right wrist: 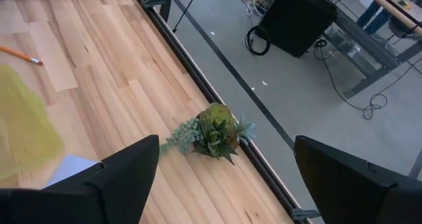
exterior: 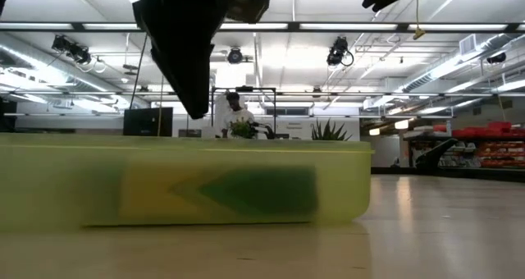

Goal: Pack school essentials
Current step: Put the orange pencil into the yellow supply box

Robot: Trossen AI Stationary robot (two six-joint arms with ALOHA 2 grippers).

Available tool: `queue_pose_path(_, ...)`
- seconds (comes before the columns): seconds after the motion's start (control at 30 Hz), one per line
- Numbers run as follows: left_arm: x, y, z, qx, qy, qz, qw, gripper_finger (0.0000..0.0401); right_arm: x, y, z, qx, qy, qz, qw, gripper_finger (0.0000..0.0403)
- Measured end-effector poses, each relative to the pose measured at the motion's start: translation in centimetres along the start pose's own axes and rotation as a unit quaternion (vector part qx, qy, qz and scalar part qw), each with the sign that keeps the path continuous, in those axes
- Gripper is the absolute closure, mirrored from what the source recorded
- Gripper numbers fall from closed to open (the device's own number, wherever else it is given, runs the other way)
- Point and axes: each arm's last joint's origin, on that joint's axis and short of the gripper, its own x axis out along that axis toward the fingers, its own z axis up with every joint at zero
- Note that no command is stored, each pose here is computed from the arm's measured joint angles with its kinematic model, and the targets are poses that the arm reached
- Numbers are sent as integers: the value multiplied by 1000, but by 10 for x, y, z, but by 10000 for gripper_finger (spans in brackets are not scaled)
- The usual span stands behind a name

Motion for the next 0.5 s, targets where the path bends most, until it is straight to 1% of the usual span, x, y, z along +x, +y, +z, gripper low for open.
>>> queue_pose_path(0.13,-7,1,1,14,-17,3,1000,231,0,0,0,0,1,5,1000,44)
queue_pose_path(0.3,-16,2,1,70,-42,19,996,249,0,1,-1,-2,7,23,1000,44)
queue_pose_path(0.4,-16,4,-1,92,-38,26,995,263,0,1,-1,-2,7,23,1000,44)
queue_pose_path(0.5,-15,9,-7,116,-8,54,992,277,0,1,-1,-1,6,23,1000,44)
